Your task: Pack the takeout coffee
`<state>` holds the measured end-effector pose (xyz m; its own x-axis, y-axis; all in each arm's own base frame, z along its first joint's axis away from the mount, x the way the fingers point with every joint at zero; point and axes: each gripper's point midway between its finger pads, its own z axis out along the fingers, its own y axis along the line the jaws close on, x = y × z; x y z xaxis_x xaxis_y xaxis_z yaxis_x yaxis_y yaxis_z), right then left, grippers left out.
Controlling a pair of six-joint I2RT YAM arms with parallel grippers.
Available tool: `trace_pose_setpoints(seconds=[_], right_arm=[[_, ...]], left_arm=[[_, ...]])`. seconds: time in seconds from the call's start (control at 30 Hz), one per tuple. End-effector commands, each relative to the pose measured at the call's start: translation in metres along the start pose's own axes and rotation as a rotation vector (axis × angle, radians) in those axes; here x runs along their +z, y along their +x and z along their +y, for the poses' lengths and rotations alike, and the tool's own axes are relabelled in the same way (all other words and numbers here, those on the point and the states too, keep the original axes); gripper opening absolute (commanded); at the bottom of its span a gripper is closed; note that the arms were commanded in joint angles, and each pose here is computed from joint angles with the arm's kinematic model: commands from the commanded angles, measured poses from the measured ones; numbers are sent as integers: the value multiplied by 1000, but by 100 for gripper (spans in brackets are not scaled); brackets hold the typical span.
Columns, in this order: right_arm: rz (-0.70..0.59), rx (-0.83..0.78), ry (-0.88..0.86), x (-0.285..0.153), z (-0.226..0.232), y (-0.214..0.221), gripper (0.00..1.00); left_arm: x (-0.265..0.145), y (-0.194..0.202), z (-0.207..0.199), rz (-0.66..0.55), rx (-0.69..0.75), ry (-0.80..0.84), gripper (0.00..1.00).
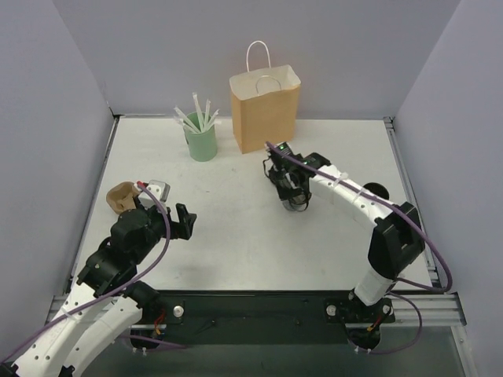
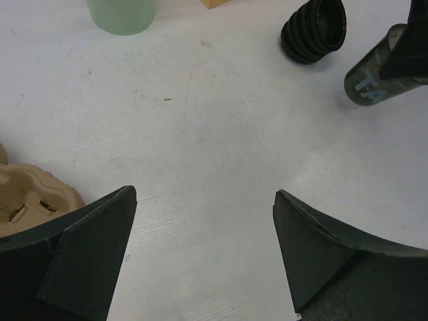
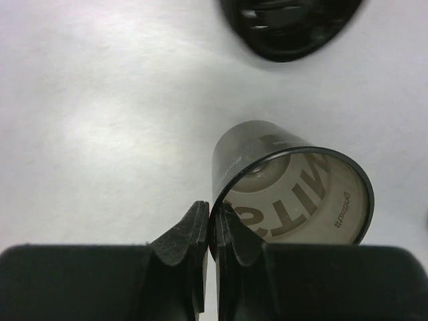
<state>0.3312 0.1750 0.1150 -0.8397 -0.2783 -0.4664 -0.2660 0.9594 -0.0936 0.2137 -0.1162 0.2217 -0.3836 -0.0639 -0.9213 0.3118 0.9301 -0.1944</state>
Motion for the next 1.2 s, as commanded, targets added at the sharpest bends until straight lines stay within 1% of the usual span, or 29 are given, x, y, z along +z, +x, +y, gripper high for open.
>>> trace_pose_setpoints(seconds=[0.0, 0.13, 0.33, 0.43, 0.53, 0.57, 0.63, 0.67, 0.73, 0.77, 0.87, 0.97, 1.03, 1.1, 1.13, 1.17], right_arm=[[-35, -124, -73, -39, 70, 14, 3], [-34, -197, -72, -41, 111, 27, 4], [5, -252, -65, -31, 151, 53, 4], [3, -276, -67, -31, 166, 58, 7], [9, -272, -61, -30, 170, 63, 13], [8, -269, -58, -30, 169, 62, 20], [-1, -261, -64, -34, 169, 60, 28], [-11, -259, -68, -37, 169, 58, 34], [-41, -244, -88, -49, 168, 50, 38], [-64, -231, -106, -60, 166, 44, 40], [-117, -188, -133, -80, 153, 28, 41], [-178, -149, -92, -88, 123, 6, 41], [-224, -107, -10, -81, 92, -14, 40], [-227, -91, 34, -71, 71, -25, 40], [-222, -46, 47, -63, 53, -35, 40], [-212, -25, 49, -54, 48, -42, 40]], left_arm=[[-12, -25, 8, -78, -22, -56, 93], [-18, -30, 9, -121, -35, -50, 93], [-23, -34, 15, -141, -44, -83, 93], [-27, -36, 17, -158, -49, -86, 93], [-30, -39, 18, -181, -58, -91, 93], [-31, -40, 19, -189, -62, -94, 93], [-31, -40, 19, -192, -63, -93, 93], [-32, -41, 19, -195, -62, -92, 93], [-31, -41, 19, -193, -62, -94, 93], [-31, -41, 19, -191, -61, -93, 93], [-31, -41, 19, -188, -59, -96, 93], [-30, -40, 19, -188, -59, -91, 93], [-30, -40, 18, -189, -58, -86, 93], [-29, -40, 16, -184, -56, -80, 93], [-29, -40, 15, -183, -56, -72, 93], [-29, -39, 14, -179, -55, -68, 93]])
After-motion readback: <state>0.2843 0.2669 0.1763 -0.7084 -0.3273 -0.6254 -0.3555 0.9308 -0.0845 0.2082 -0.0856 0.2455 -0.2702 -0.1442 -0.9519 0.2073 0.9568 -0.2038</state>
